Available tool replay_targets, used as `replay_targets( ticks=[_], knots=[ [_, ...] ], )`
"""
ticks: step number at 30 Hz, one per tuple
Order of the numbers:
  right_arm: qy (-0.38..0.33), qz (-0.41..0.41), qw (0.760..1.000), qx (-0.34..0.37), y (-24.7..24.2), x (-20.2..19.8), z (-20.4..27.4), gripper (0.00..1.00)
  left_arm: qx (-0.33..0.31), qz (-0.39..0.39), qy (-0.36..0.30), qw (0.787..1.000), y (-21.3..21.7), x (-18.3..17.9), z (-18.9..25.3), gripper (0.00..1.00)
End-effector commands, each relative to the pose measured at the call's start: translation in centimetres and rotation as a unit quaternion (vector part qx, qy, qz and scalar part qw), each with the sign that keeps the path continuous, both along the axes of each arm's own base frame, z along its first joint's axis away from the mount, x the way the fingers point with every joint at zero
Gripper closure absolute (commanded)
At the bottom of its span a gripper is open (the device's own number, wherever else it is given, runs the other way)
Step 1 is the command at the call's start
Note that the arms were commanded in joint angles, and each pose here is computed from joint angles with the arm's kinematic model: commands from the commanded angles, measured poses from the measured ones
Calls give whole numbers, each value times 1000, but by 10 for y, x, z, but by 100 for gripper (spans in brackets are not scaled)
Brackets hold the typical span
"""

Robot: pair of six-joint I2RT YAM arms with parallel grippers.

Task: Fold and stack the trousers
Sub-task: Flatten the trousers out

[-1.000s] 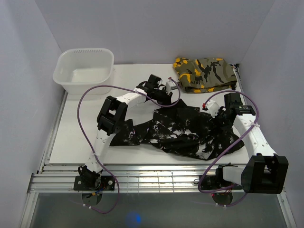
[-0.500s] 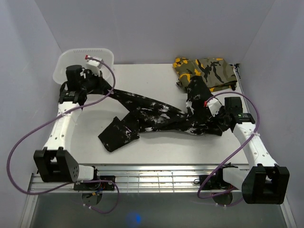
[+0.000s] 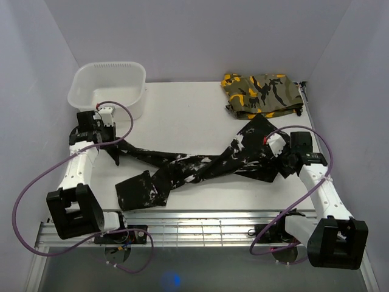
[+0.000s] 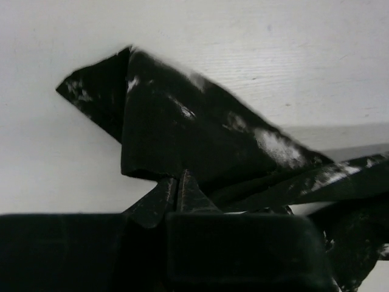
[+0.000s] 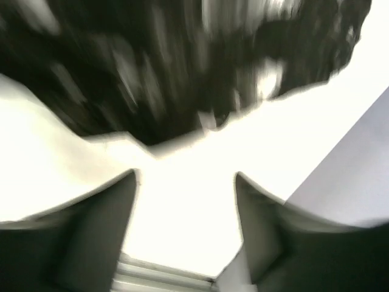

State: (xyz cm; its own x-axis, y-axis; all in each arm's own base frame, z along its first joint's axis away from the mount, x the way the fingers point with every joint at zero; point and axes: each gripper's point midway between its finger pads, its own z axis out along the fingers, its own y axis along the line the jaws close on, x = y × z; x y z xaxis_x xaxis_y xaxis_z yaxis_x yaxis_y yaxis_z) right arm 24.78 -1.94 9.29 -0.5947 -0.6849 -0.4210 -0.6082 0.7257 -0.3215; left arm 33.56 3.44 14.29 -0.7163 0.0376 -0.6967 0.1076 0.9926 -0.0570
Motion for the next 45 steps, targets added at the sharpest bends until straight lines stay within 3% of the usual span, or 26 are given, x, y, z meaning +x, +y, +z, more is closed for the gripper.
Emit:
replay_targets(
  ticks=[1, 3, 4, 5, 6, 8, 9, 12, 16, 18, 23, 31, 34, 37, 38, 40, 41, 43, 44, 45],
  knots=[
    [21, 38, 997, -67, -23, -22, 0, 21, 30, 21, 36, 999, 31, 5, -10, 95],
    [-9, 55, 998, -41, -14, -9, 23, 3, -15, -15, 29, 999, 14, 10, -2, 70],
    [-5, 67, 997, -26, -7, -8, 29, 0, -21, -41, 10, 999, 10, 14, 12, 59],
    [-37, 79, 996, -8, 1, 7, 57, 4, -25, -61, -1, 998, 5, 15, 21, 43],
    [-43, 83, 996, 1, 4, 14, 67, 10, -40, -89, -16, 995, -5, 17, 32, 35],
    [-35, 98, 994, 33, 15, 28, 78, 10, -33, -150, -20, 988, -13, 15, 50, 26],
    [-60, 103, 992, 39, 18, 44, 102, 10, -38, -175, -17, 984, -18, 13, 54, 24],
    [-47, 129, 987, 84, 34, 73, 118, 9, -60, -265, 18, 962, -35, -8, 55, 20],
    [20, 112, 983, 141, 44, 123, 97, 6, -93, -332, 74, 936, -51, -50, 39, 20],
    [45, 99, 978, 176, 53, 136, 95, 4, -111, -351, 100, 924, -58, -72, 24, 20],
    [28, 24, 975, 219, 59, 206, 91, 4, -155, -362, 167, 904, -70, -117, -12, 20],
    [80, -86, 955, 274, 72, 233, 35, 7, -145, -374, 216, 890, -83, -156, -47, 11],
    [83, -97, 956, 264, 73, 234, 13, 1, -121, -391, 218, 886, -85, -158, -51, 9],
    [114, -99, 954, 259, 75, 223, -8, 19, -96, -401, 237, 880, -87, -162, -65, 9],
    [122, -94, 954, 258, 76, 219, -11, 32, -91, -403, 245, 877, -87, -164, -69, 9],
    [134, -84, 951, 267, 80, 210, -14, 45, -72, -411, 251, 873, -87, -164, -79, 8],
    [133, -77, 951, 269, 81, 209, -12, 60, -69, -414, 258, 870, -89, -167, -84, 8],
    [128, -65, 950, 279, 85, 206, -2, 78, -54, -416, 269, 867, -91, -164, -95, 7],
    [124, -58, 950, 279, 85, 206, 3, 91, -52, -409, 273, 869, -90, -163, -100, 7],
    [123, -57, 951, 278, 85, 204, 10, 92, -41, -414, 272, 868, -98, -157, -106, 7]
  ],
)
